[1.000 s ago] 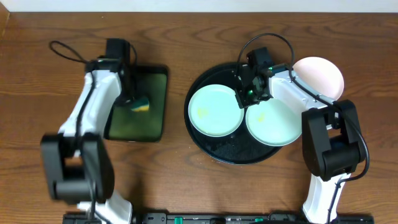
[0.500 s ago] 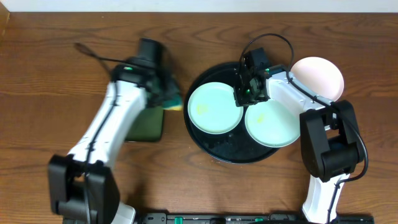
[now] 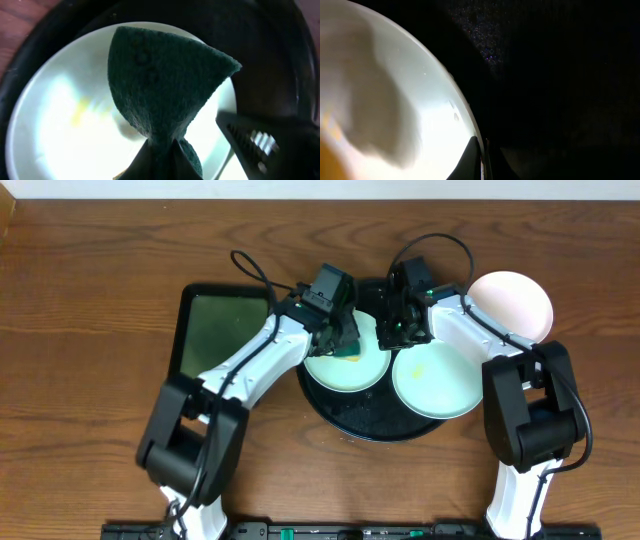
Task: Clean dirty plates on tray and stack at the side
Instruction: 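Bring the sponge with the left gripper onto the green plate, then scrub the green plate with the left sponge while right gripper holds it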
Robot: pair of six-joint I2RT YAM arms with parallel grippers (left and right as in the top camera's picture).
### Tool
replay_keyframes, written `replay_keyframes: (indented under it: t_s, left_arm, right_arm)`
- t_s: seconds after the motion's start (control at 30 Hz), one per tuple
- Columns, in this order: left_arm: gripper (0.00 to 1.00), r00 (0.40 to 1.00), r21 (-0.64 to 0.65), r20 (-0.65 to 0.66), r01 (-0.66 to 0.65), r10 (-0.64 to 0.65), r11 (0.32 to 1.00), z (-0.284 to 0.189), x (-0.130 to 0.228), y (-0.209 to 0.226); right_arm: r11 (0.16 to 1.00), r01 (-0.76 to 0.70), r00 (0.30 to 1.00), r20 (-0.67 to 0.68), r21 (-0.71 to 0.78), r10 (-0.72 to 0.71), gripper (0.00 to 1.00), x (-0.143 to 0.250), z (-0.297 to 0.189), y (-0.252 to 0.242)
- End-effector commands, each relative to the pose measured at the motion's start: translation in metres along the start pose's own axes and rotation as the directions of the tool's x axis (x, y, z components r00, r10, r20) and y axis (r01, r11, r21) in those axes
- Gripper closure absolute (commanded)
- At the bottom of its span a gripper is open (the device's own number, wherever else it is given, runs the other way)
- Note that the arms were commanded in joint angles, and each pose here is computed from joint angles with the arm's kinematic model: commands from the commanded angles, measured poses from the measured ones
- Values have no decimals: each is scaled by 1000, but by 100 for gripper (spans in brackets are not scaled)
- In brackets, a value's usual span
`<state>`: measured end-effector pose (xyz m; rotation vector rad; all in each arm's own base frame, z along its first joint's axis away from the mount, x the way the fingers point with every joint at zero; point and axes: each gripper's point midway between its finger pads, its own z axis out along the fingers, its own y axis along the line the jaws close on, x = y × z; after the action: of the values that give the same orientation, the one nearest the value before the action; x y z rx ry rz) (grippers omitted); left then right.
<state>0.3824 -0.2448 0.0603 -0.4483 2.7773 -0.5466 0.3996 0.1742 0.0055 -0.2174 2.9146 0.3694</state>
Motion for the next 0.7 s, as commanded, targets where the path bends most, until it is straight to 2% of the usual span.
replay_keyframes:
  t_s: [0.0, 0.1, 0.2, 0.3, 0.43, 0.53, 0.67]
  left_arm:
    - [92, 996, -50, -37, 77, -79, 996, 26, 14, 11]
    - [92, 996, -98, -48, 71, -76, 993, 41, 20, 22]
    - [93, 999, -218, -7, 34, -37, 975, 49, 16, 49]
    - [92, 997, -382, 78, 30, 0, 924, 37, 3, 84]
    - [93, 983, -530, 178, 56, 47, 846, 9, -20, 116]
    - [93, 975, -553, 217, 77, 54, 830, -9, -31, 123]
    - [93, 966, -507, 253, 91, 47, 857, -25, -41, 112]
  right_arm:
    - [995, -23, 1000, -6, 95, 23, 99, 5, 5, -18]
    - [995, -23, 1000, -7, 95, 24, 99, 5, 5, -19]
    - [995, -22, 1000, -7, 96, 23, 99, 5, 5, -19]
    - [995, -21, 1000, -13, 97, 23, 99, 7, 5, -19]
    - [995, -12, 1000, -20, 102, 14, 99, 8, 5, -20]
    - [995, -14, 1000, -19, 102, 16, 99, 8, 4, -20]
    - [995, -14, 1000, -19, 102, 16, 99, 8, 4, -20]
